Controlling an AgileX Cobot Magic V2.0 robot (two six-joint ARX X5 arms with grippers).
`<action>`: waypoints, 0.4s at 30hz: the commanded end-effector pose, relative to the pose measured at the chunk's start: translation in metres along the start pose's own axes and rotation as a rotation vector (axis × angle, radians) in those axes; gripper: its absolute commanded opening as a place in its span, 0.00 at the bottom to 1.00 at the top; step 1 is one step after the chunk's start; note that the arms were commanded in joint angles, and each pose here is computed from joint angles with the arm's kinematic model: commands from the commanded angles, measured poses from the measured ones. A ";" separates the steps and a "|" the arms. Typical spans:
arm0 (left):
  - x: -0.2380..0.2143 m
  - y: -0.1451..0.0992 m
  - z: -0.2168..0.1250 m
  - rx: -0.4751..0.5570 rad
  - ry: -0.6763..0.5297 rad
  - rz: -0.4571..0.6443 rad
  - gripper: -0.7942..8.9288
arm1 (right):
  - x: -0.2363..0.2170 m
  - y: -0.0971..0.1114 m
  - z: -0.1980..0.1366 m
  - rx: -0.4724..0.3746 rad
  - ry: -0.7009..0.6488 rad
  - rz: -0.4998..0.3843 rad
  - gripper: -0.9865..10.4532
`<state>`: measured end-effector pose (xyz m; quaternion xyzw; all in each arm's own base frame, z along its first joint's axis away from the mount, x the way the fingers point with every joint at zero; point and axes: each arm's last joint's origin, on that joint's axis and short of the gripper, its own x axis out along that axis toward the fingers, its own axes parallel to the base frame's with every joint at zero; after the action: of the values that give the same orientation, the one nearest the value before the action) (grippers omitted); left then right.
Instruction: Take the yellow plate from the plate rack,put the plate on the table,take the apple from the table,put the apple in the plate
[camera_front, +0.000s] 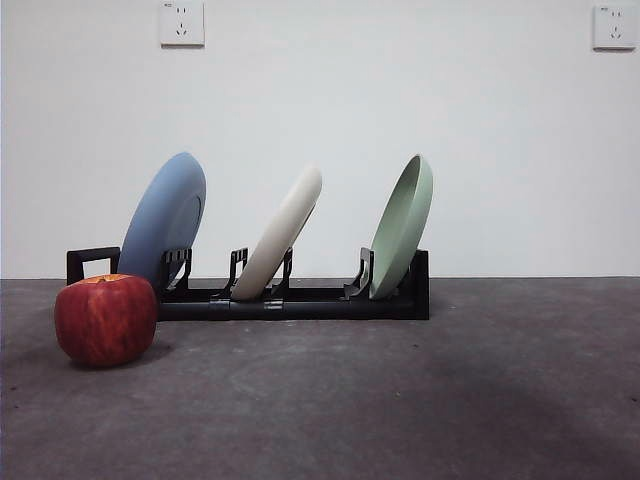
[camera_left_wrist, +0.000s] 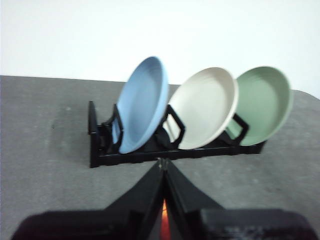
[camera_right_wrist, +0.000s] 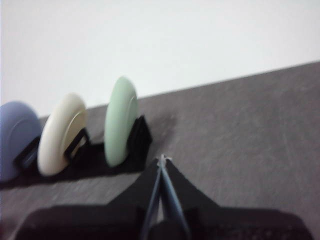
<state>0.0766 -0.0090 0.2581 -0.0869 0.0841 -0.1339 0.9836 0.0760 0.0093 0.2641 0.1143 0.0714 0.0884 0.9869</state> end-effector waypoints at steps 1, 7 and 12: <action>-0.006 -0.006 0.022 0.004 0.035 -0.045 0.08 | -0.004 0.006 0.019 -0.025 0.075 0.032 0.08; -0.014 -0.019 0.061 0.002 0.146 -0.169 0.08 | -0.008 0.019 0.055 -0.096 0.268 0.128 0.08; -0.020 -0.026 0.083 0.013 0.196 -0.211 0.08 | -0.011 0.026 0.078 -0.135 0.366 0.194 0.08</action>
<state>0.0681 -0.0151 0.3442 -0.0861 0.1721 -0.2375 0.9521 0.0748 0.0157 0.3442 0.0564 0.2363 0.1981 0.9496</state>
